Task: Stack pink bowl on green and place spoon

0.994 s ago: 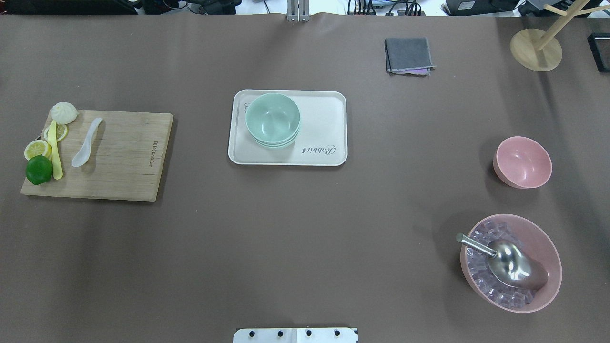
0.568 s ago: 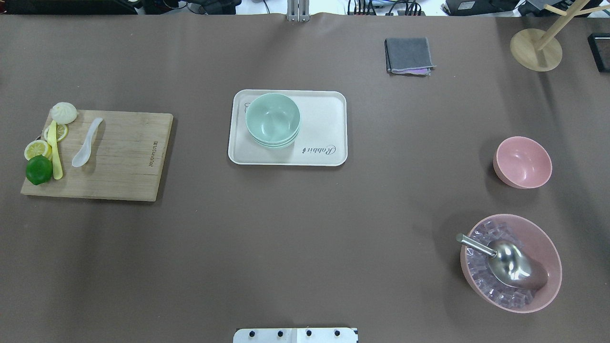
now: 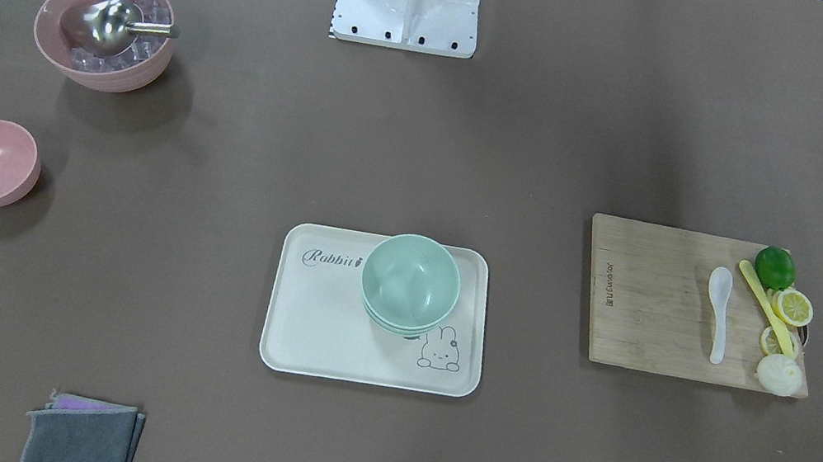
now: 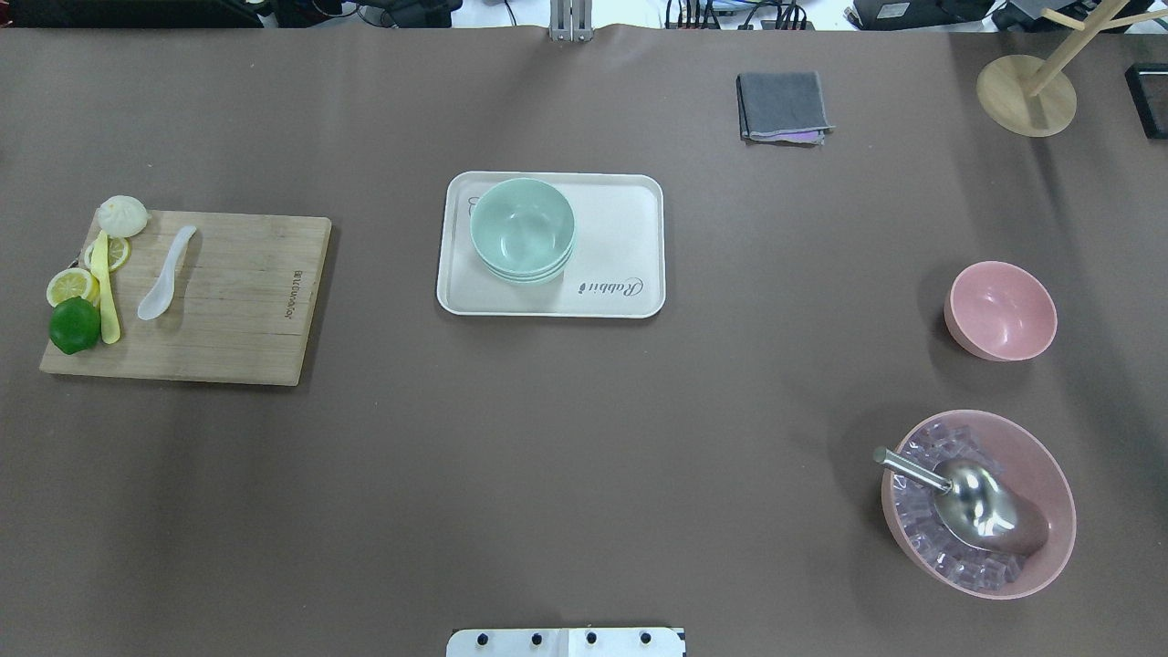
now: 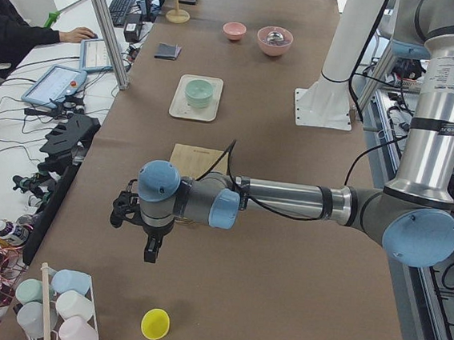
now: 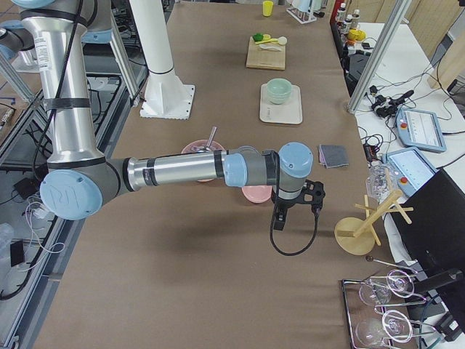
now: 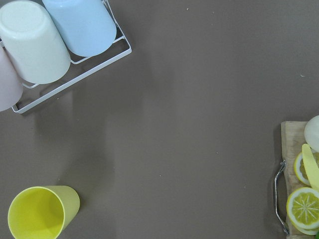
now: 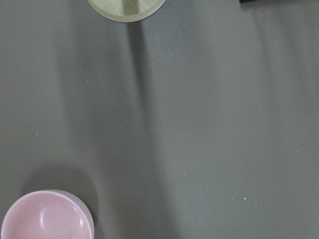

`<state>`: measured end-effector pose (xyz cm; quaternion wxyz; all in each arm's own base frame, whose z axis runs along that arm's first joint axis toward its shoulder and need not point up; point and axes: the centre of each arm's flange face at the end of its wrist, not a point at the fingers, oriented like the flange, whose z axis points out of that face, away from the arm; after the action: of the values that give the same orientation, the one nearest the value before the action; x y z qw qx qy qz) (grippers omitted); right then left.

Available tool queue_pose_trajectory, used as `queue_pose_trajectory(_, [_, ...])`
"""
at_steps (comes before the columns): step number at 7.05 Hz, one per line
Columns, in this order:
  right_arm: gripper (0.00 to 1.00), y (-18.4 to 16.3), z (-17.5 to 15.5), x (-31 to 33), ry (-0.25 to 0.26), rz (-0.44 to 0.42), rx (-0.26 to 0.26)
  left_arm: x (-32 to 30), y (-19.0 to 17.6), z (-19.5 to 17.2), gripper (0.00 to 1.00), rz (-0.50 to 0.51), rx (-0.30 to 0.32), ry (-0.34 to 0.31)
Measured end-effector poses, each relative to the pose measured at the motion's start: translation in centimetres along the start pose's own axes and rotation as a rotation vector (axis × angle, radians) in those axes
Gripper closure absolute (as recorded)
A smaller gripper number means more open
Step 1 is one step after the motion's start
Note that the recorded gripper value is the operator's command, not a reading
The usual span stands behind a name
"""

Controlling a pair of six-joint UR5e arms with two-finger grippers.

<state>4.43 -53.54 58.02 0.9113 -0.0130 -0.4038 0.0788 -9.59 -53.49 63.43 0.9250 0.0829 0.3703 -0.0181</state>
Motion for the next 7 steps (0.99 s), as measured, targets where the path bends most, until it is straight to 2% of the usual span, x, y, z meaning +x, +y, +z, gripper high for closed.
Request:
queue_pose_trajectory(4, [0.0,-0.2,-0.6,-0.7,-0.002,-0.007,0.012,1.0,-0.3,-0.9,0.01,0.031,0.023,0.001])
queue_pose_trajectory(7, [0.0,-0.6,-1.1,-2.0,-0.01,-0.022,0.02,2.2,-1.3,-1.3,0.01,0.074,0.046,0.038])
